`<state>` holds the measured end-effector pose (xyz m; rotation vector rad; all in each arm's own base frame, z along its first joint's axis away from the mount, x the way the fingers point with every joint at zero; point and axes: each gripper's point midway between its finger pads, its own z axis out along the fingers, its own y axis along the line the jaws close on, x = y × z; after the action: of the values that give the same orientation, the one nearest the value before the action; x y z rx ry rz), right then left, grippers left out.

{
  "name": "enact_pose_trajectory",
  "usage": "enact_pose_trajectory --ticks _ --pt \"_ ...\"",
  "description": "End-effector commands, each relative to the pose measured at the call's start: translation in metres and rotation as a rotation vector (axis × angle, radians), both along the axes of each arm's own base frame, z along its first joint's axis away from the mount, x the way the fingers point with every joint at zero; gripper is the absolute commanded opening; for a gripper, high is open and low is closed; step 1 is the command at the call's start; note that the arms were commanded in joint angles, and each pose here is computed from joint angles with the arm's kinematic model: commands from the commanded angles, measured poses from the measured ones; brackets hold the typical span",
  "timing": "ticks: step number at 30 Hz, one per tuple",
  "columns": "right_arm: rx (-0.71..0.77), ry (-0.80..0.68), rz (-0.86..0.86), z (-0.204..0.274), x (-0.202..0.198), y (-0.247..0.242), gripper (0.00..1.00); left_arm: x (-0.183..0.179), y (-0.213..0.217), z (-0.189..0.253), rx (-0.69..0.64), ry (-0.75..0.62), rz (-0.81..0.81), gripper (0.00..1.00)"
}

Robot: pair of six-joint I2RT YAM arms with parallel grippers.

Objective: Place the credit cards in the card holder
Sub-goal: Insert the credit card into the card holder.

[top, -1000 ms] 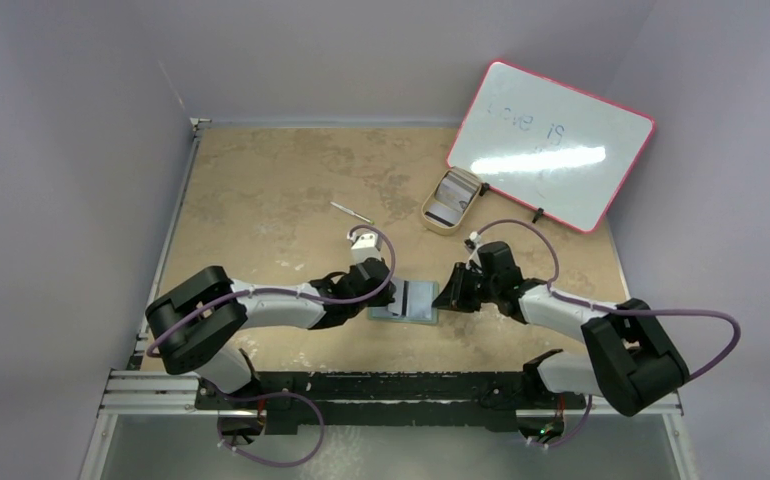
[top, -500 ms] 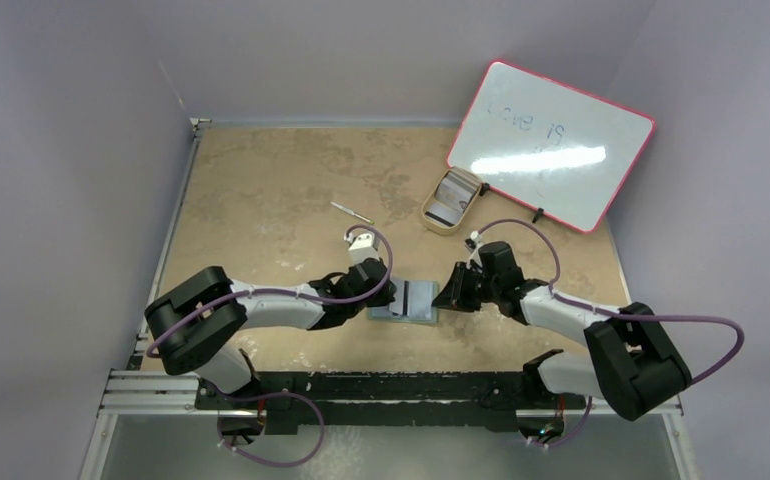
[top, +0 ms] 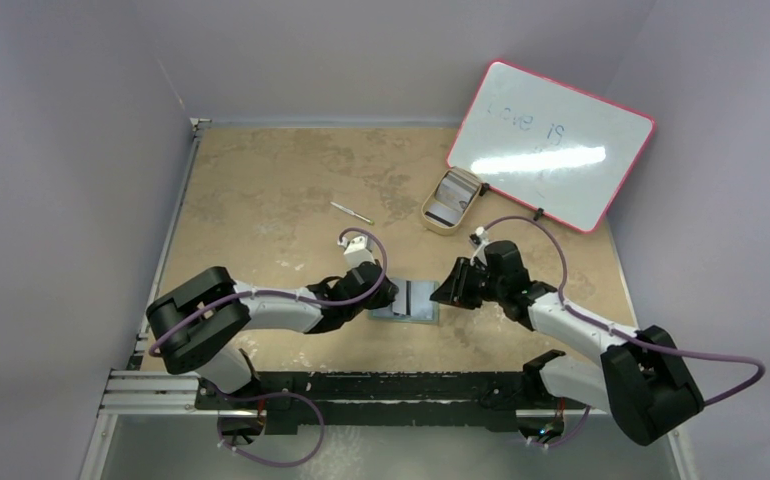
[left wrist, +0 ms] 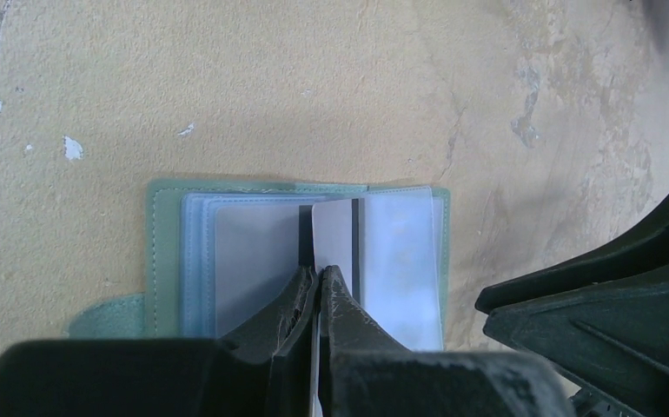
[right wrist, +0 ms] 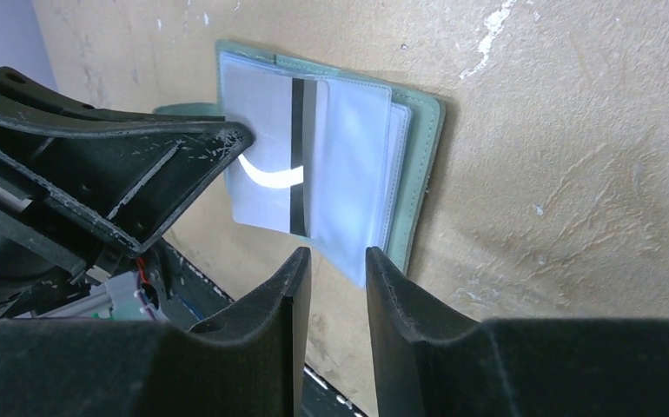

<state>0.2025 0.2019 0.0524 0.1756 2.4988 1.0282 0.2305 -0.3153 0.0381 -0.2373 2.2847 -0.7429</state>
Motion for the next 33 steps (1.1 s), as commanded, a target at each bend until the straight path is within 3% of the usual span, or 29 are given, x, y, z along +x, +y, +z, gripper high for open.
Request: enact_pose_trajectory --ticks 1,10,17,22,27,33 --pt "-0.007 -0.009 -0.015 0.005 0.009 0.003 0.31 -0.005 0.005 -0.014 0.009 0.026 0.017 0.00" --pt "0.003 0.033 0.017 -0.013 0.002 0.008 0.23 -0.010 -0.001 -0.028 -0.019 0.073 0.014 0.01" --pt "-0.017 0.046 0.008 -0.021 0.000 0.005 0.17 -0.014 0.002 -0.019 -0.049 0.088 0.031 0.25" --pt "-0.010 0.056 0.002 -0.025 -0.003 0.005 0.14 -0.015 0.000 -0.021 -0.004 0.117 0.021 0.32" --pt "-0.022 0.070 -0.007 -0.025 -0.004 0.003 0.16 -0.016 -0.009 -0.022 0.003 0.125 -0.010 0.36" --pt "-0.117 0.019 -0.061 -0.003 0.007 -0.013 0.31 -0.014 -0.012 -0.025 0.076 0.136 -0.027 0.37"
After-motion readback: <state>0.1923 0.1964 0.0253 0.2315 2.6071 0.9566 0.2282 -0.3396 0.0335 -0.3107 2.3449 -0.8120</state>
